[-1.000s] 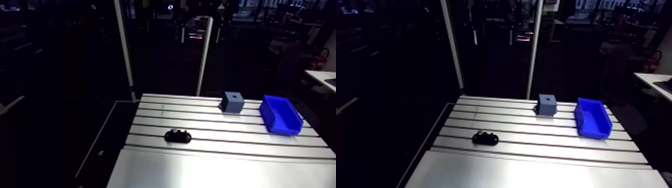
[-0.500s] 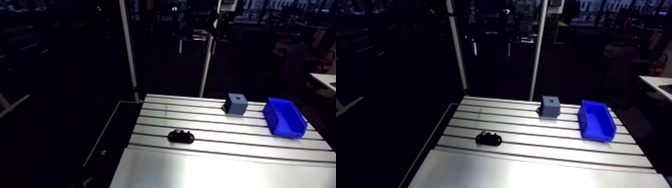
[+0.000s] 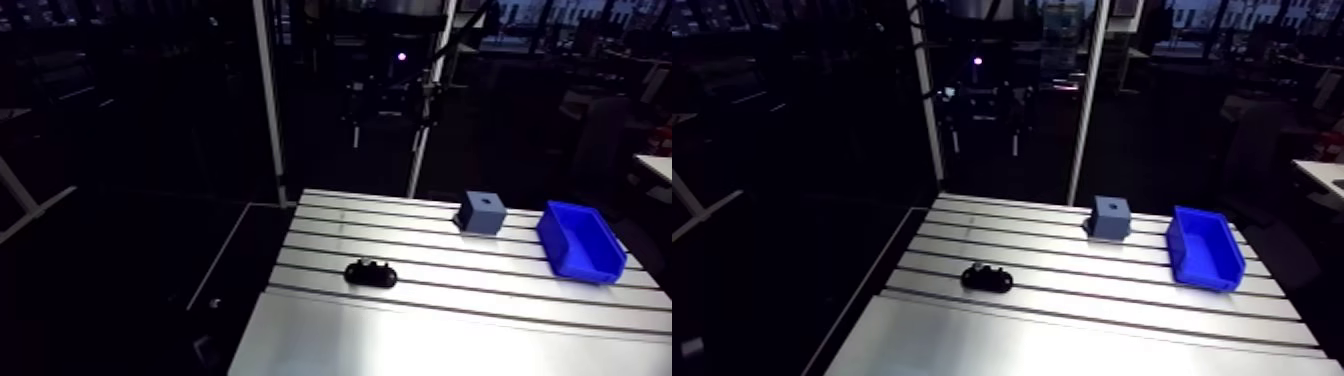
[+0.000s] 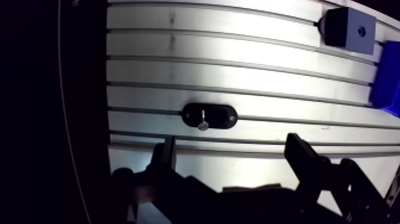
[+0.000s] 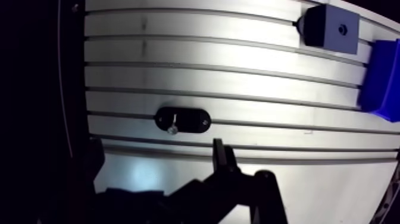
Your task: Pick up the M10 bolt and insert it into the hex recess until seated.
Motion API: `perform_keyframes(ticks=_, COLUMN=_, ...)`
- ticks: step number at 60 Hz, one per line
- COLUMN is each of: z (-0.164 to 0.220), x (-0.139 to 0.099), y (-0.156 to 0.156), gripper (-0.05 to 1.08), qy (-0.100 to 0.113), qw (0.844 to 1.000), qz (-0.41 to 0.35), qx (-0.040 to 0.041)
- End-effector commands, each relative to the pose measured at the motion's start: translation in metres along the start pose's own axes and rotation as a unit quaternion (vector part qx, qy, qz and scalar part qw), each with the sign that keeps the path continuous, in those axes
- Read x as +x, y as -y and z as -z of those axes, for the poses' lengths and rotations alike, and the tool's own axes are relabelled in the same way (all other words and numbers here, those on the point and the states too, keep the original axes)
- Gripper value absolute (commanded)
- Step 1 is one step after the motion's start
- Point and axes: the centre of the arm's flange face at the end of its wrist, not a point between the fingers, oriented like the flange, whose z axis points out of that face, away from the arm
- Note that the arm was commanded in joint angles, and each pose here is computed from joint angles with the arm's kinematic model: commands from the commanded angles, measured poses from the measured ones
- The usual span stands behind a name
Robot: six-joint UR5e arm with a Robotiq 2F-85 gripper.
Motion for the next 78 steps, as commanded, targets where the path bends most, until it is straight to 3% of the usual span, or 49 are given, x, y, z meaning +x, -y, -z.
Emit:
perform_keyframes(ticks=1, z=-0.029, x=-0.01, y=0.007, gripper=0.01, qy=-0.012, qw=1.0, qz=-0.006, qx=0.0056)
perform_keyframes(ticks=23, z=-0.066, x=-0.026, y=0.011, gripper=0.01, qy=-0.011, qw=1.0, qz=-0.012, qx=0.0053)
perform_keyframes(ticks=37, z=-0.089, x=-0.029, y=0.011, gripper=0.02, qy=0.011, qw=1.0, qz=-0.013, qx=0.0042)
perform_keyframes(ticks=58, z=-0.112, x=-0.037, y=0.01, gripper=0.07, qy=0.023, qw=1.0, qz=-0.013, qx=0.0031)
perform_keyframes(ticks=78, z=-0.131, x=-0.043, y=0.01, gripper=0.13, qy=0.022, qw=1.0, qz=-0.012, qx=0.0032)
